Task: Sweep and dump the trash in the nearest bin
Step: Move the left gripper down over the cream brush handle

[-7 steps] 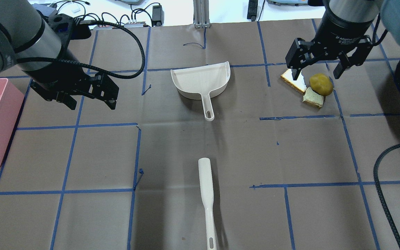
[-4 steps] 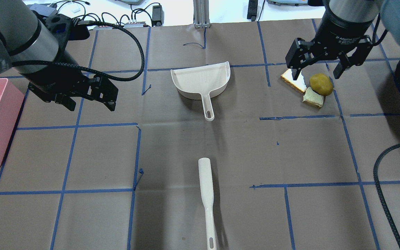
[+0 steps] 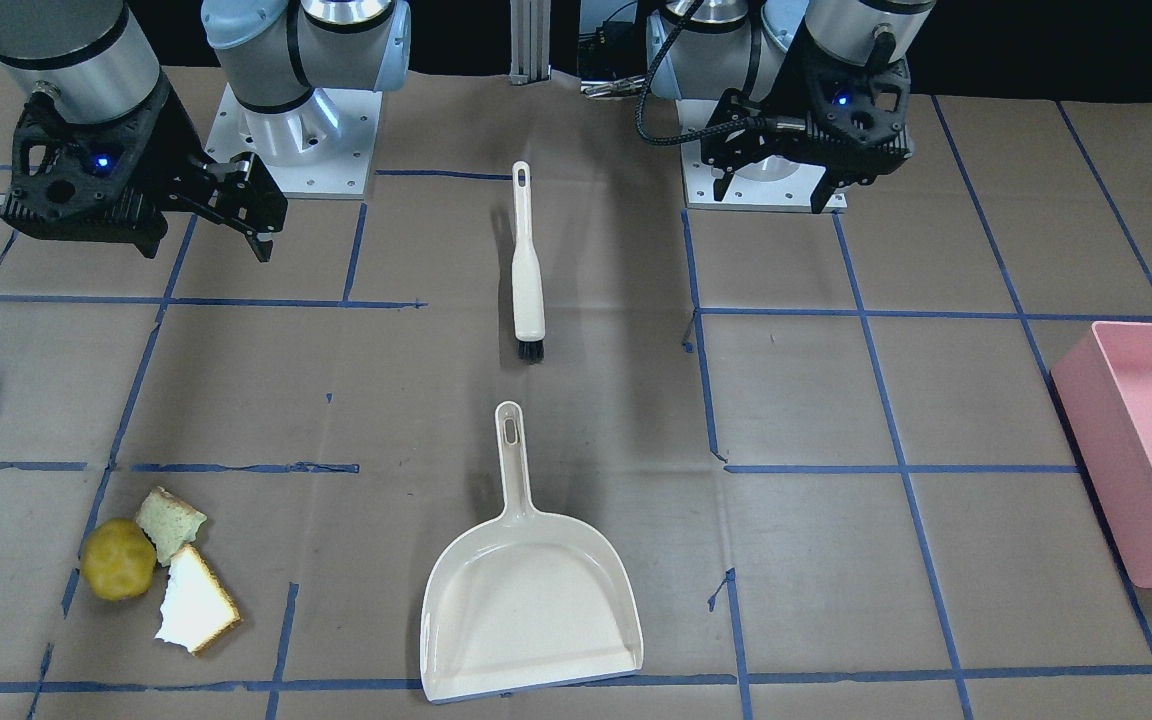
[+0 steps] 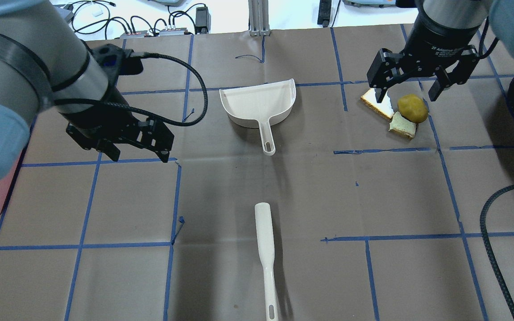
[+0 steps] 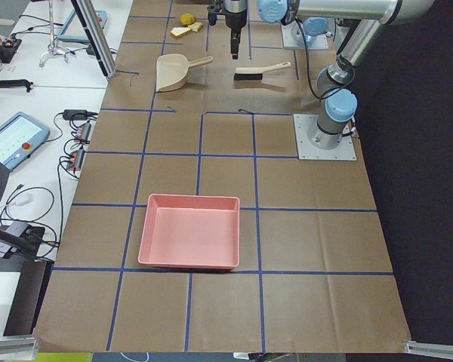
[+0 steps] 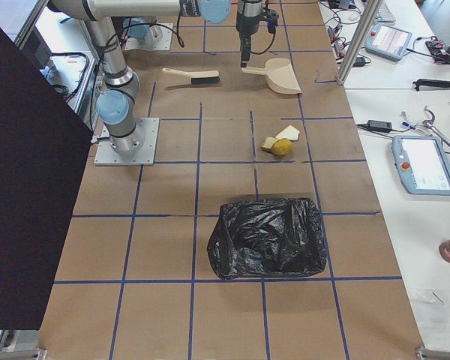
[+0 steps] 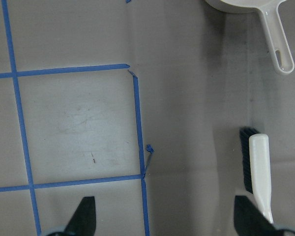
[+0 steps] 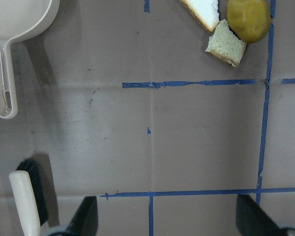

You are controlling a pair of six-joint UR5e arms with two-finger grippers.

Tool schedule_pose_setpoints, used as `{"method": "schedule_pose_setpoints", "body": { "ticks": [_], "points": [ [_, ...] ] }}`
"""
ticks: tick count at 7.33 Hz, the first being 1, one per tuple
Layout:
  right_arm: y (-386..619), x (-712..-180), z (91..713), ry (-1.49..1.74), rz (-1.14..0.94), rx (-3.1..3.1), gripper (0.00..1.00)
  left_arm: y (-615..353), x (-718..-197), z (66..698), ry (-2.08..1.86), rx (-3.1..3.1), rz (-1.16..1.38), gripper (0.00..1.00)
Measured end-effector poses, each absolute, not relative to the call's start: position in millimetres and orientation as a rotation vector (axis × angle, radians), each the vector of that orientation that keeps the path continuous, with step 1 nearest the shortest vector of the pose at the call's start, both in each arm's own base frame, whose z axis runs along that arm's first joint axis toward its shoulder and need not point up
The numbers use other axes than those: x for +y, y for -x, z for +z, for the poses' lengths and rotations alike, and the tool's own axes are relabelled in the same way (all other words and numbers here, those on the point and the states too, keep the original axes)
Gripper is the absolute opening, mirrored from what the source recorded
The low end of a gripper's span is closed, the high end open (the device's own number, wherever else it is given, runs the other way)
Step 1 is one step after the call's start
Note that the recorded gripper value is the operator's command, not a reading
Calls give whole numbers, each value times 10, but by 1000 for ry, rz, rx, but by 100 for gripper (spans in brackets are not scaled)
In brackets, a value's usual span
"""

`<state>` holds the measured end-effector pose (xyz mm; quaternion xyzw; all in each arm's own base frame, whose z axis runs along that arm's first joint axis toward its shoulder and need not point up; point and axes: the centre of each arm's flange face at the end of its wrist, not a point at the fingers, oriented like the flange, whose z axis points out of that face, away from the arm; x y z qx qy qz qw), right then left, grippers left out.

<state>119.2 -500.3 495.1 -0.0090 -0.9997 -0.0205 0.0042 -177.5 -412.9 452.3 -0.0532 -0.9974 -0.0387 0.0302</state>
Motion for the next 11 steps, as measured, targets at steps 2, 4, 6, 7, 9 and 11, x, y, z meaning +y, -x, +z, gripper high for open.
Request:
{"method": "schedule_pose_setpoints", "body": {
  "ticks": [2,4,6,7,9,11],
  "points": [
    [-1189,-5003,4951,29,-64,-3132,100,2416,-3946,4147,189,-3090,-111,100],
    [-1189,-5004,4951,29,-64,-3132,100,3026,-3772,3812,196,-3101,-122,100],
    [-1189,-5004,4951,29,-64,-3132,100,3292,-3541,3501,146,-3108,-135,100],
    [-1188,-5004,4951,29,-64,-3132,100,3314,-3444,3336,111,-3108,-133,100],
    [-1189,-5004,4951,29,-64,-3132,100,3391,-3207,3038,63,-3094,-63,100],
    [-1189,-5004,4951,29,-64,-3132,100,3469,-2947,2793,-5,-3063,33,100]
  ]
}}
